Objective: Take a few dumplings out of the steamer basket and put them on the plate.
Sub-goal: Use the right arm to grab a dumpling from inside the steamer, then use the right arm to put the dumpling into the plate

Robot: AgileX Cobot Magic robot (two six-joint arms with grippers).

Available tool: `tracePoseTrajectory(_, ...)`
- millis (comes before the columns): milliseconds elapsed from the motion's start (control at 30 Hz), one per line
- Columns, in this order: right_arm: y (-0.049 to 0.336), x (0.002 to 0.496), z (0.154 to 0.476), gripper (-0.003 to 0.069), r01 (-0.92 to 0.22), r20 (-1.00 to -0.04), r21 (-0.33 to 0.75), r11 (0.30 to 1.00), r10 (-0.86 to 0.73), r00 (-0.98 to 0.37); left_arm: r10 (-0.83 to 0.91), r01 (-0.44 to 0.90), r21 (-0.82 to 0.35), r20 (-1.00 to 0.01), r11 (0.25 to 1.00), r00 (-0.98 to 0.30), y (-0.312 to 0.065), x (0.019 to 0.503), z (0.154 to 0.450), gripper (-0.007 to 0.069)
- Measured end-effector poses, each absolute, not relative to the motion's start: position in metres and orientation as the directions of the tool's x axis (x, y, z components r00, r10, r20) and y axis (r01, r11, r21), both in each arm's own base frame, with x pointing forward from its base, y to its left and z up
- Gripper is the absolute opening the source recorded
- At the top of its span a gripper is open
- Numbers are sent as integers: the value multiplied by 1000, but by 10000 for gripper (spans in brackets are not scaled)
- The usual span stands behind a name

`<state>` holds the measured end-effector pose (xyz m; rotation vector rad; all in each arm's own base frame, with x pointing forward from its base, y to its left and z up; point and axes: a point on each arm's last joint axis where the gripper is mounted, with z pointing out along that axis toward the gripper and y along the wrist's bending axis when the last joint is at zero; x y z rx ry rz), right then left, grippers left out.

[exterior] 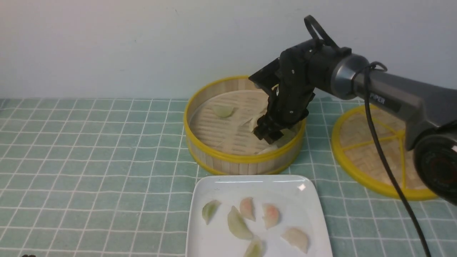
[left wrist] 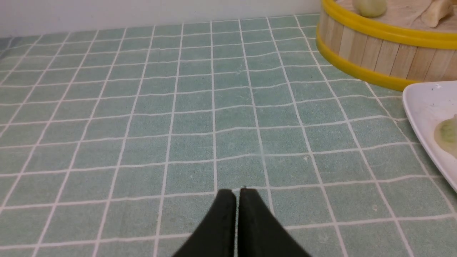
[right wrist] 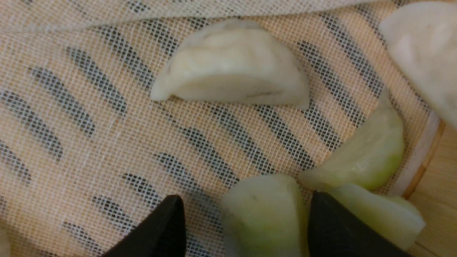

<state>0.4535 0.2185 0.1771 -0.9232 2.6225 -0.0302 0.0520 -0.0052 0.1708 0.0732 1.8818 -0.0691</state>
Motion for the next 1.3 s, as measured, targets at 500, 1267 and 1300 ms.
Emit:
tracePoseTrajectory(500, 219, 425, 294, 202, -590, -473, 4, 808, -518, -713, 16, 86, -11, -952, 996, -307, -5, 52, 171, -6)
tracePoseTrajectory(1267, 202, 332, 184, 223, -585, -88, 145, 798, -579, -811, 16, 86, -11, -952, 996, -307, -5, 52, 171, -6)
tracePoseTrajectory(1300, 202, 333, 185, 247, -583, -89, 145, 799, -577, -812, 16, 86, -11, -952, 996, -307, -5, 52, 171, -6)
